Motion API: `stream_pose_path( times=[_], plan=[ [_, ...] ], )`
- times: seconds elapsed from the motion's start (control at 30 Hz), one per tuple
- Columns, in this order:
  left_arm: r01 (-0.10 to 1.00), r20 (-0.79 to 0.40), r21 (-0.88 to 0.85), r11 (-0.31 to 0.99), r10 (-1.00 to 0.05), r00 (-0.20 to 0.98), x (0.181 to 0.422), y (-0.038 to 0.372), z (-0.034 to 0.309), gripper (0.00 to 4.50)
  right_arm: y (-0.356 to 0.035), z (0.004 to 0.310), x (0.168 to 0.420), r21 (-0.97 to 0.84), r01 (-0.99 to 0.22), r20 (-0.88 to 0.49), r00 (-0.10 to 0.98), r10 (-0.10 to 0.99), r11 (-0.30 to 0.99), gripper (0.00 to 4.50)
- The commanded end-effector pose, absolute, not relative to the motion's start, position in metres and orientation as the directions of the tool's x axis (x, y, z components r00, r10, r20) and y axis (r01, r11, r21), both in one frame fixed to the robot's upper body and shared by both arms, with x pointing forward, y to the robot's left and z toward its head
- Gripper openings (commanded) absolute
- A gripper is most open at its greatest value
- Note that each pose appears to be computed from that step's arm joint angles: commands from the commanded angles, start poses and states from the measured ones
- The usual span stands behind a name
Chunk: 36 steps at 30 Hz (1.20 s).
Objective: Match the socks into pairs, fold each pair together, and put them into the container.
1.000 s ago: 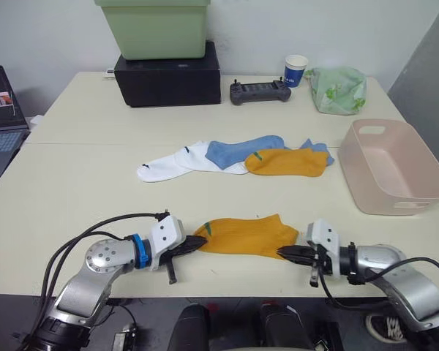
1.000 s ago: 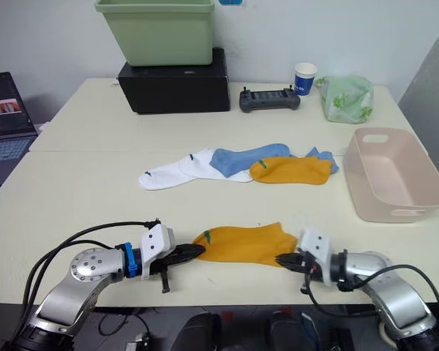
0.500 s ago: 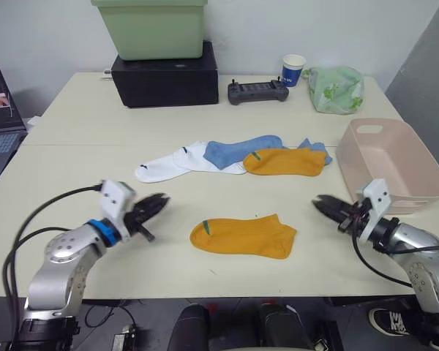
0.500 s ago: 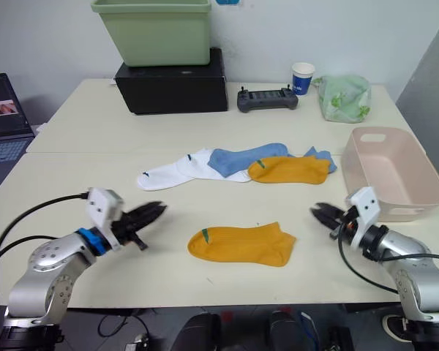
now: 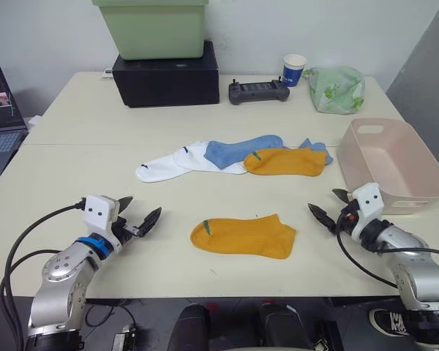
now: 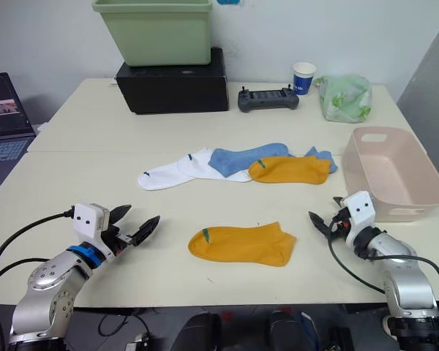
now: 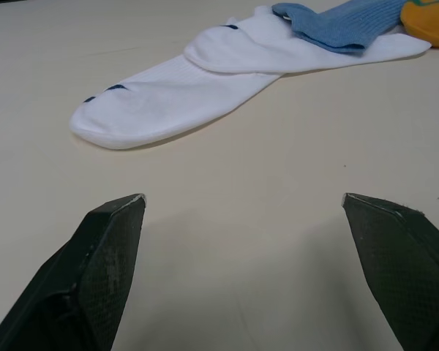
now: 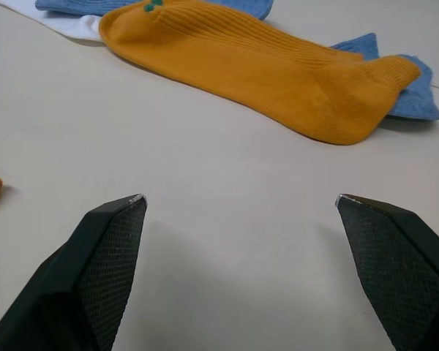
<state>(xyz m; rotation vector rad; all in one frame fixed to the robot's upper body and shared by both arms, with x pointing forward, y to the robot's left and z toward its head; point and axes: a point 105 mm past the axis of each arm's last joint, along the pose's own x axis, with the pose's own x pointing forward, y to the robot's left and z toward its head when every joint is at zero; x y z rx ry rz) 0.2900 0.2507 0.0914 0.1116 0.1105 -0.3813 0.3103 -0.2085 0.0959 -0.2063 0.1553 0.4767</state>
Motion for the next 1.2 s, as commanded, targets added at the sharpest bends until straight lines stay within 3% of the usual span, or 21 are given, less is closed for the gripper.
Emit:
stream_pose_path(
  times=[0.03, 0.3, 0.43, 0.57, 0.73, 1.13, 1.17, 1.2],
  plan=[
    [0.458, -0.082, 0.144, 0.877, -0.451, 0.889, 0.293, 0.231, 0.116, 4.49, -0.190, 0.124, 0.323, -0.207, -0.486, -0.114, 0.874, 0.473, 0.849, 4.50],
    [0.638, -0.001, 0.222, 0.737, -0.655, 0.756, 0.302, 0.172, 0.158, 4.49, -0.143, 0.126, 0.366, -0.291, -0.565, -0.170, 0.825, 0.540, 0.772, 4.50],
    [0.757, 0.037, 0.232, 0.610, -0.784, 0.620, 0.296, 0.125, 0.185, 4.49, -0.112, 0.133, 0.394, -0.304, -0.591, -0.156, 0.805, 0.573, 0.747, 4.50],
    [0.795, 0.025, 0.250, 0.552, -0.825, 0.565, 0.292, 0.107, 0.192, 4.49, -0.102, 0.122, 0.419, -0.331, -0.579, -0.227, 0.815, 0.533, 0.745, 4.50],
    [0.792, 0.026, 0.250, 0.557, -0.821, 0.570, 0.291, 0.107, 0.194, 4.49, -0.100, 0.109, 0.431, -0.332, -0.574, -0.296, 0.817, 0.495, 0.749, 4.50],
    [0.769, 0.034, 0.245, 0.591, -0.798, 0.602, 0.292, 0.112, 0.193, 4.50, -0.104, 0.109, 0.432, -0.311, -0.583, -0.289, 0.810, 0.509, 0.751, 0.32],
    [0.768, 0.034, 0.244, 0.592, -0.797, 0.603, 0.292, 0.112, 0.193, 4.50, -0.105, 0.110, 0.431, -0.310, -0.581, -0.286, 0.812, 0.509, 0.753, 0.03],
    [0.767, 0.034, 0.243, 0.593, -0.796, 0.605, 0.292, 0.112, 0.193, 4.50, -0.106, 0.111, 0.430, -0.310, -0.586, -0.283, 0.809, 0.515, 0.749, 0.03]
  ],
)
